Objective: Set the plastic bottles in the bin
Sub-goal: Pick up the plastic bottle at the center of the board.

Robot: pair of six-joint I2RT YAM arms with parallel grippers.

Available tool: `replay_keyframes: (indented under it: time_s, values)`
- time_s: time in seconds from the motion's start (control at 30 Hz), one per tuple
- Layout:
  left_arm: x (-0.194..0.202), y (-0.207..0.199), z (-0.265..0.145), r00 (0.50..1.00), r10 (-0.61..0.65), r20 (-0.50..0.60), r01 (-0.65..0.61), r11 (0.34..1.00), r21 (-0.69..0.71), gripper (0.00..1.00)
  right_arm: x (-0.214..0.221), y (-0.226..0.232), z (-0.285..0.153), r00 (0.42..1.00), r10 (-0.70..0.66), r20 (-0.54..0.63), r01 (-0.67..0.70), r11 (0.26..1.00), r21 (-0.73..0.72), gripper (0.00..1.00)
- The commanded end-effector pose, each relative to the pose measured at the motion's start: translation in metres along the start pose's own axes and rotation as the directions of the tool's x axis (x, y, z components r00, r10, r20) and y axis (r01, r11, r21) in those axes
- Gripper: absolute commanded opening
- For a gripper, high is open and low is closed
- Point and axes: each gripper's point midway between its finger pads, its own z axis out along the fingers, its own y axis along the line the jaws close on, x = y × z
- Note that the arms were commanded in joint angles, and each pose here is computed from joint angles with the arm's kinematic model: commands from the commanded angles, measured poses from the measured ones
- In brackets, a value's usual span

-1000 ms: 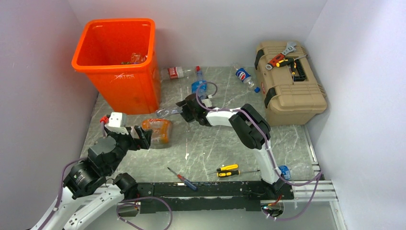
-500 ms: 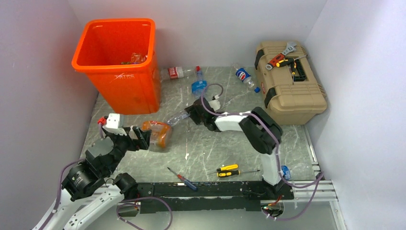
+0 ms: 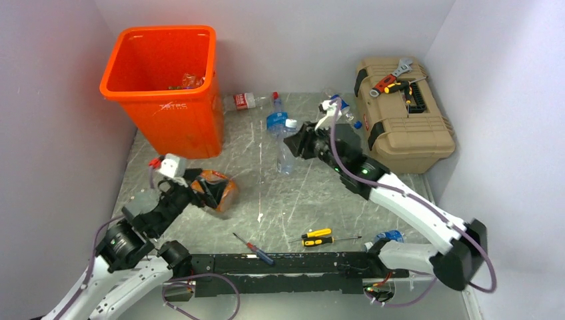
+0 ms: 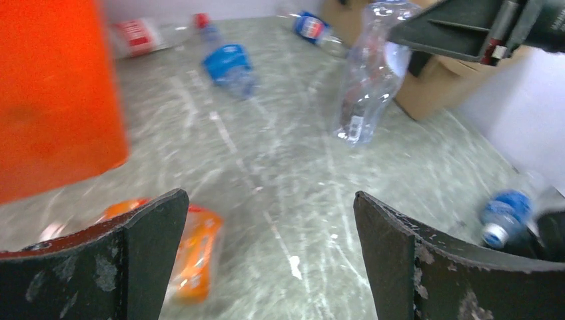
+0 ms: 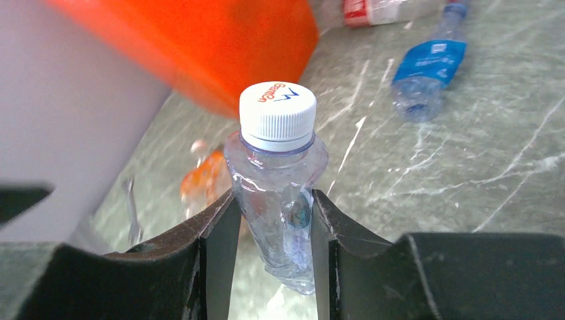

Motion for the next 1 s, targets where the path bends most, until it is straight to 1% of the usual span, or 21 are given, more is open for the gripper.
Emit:
replay_keyframes:
  time_s: [0.0,0.07,0.1,0.17,0.23,0.37,0.47,0.6,0.67,0.73,0.83,0.9,0.97]
  values:
    - [-0.021,-0.091,0.018,0.995,0.102,0.008,-0.095,0.893,0.439,0.99,0.031,0.022,-0.057,0.961,-0.228,-0.154,0.181,0.947,-0.266,0.25]
    - [-0.012,-0.127,0.019,0.985,0.153,-0.078,-0.074,0.789,0.61,1.0,0.03,0.04,-0.079,0.959,-0.241,-0.152,0.17,0.912,-0.374,0.25]
    - [-0.009,-0.139,0.023,0.979,0.162,-0.119,-0.045,0.753,0.657,1.0,0.027,0.046,-0.09,0.961,-0.238,-0.14,0.162,0.896,-0.413,0.25]
    - [-0.007,-0.156,0.033,0.975,0.15,-0.166,0.013,0.705,0.709,0.99,0.021,0.055,-0.108,0.969,-0.224,-0.107,0.149,0.87,-0.47,0.25]
    - [-0.002,-0.167,0.041,0.974,0.129,-0.188,0.056,0.665,0.745,1.0,0.015,0.064,-0.123,0.975,-0.206,-0.081,0.133,0.838,-0.529,0.24]
    - [-0.003,-0.182,0.053,0.979,0.083,-0.188,0.1,0.606,0.789,1.0,0.004,0.078,-0.142,0.984,-0.171,-0.044,0.11,0.786,-0.609,0.24]
    - [-0.009,-0.191,0.055,0.982,0.053,-0.18,0.119,0.564,0.817,0.99,0.002,0.083,-0.146,0.987,-0.158,-0.042,0.095,0.766,-0.636,0.24]
    - [-0.011,-0.198,0.06,0.981,0.033,-0.189,0.142,0.537,0.831,0.99,0.0,0.089,-0.142,0.993,-0.112,-0.042,0.055,0.739,-0.671,0.23]
    - [-0.008,-0.198,0.065,0.978,0.038,-0.207,0.154,0.541,0.827,0.99,-0.002,0.094,-0.141,0.995,-0.087,-0.041,0.034,0.717,-0.697,0.22]
    - [-0.004,-0.198,0.068,0.974,0.043,-0.22,0.161,0.549,0.82,0.94,-0.003,0.097,-0.139,0.996,-0.07,-0.048,0.015,0.703,-0.711,0.22]
    - [-0.002,-0.197,0.068,0.972,0.05,-0.229,0.164,0.549,0.819,0.8,-0.005,0.1,-0.137,0.997,-0.058,-0.053,0.003,0.695,-0.719,0.22]
    - [0.0,-0.196,0.068,0.971,0.057,-0.233,0.164,0.554,0.817,0.66,-0.006,0.101,-0.136,0.997,-0.057,-0.053,0.001,0.693,-0.721,0.22]
    - [0.001,-0.195,0.068,0.971,0.057,-0.232,0.162,0.557,0.815,0.5,-0.008,0.102,-0.136,0.997,-0.053,-0.05,0.001,0.694,-0.72,0.22]
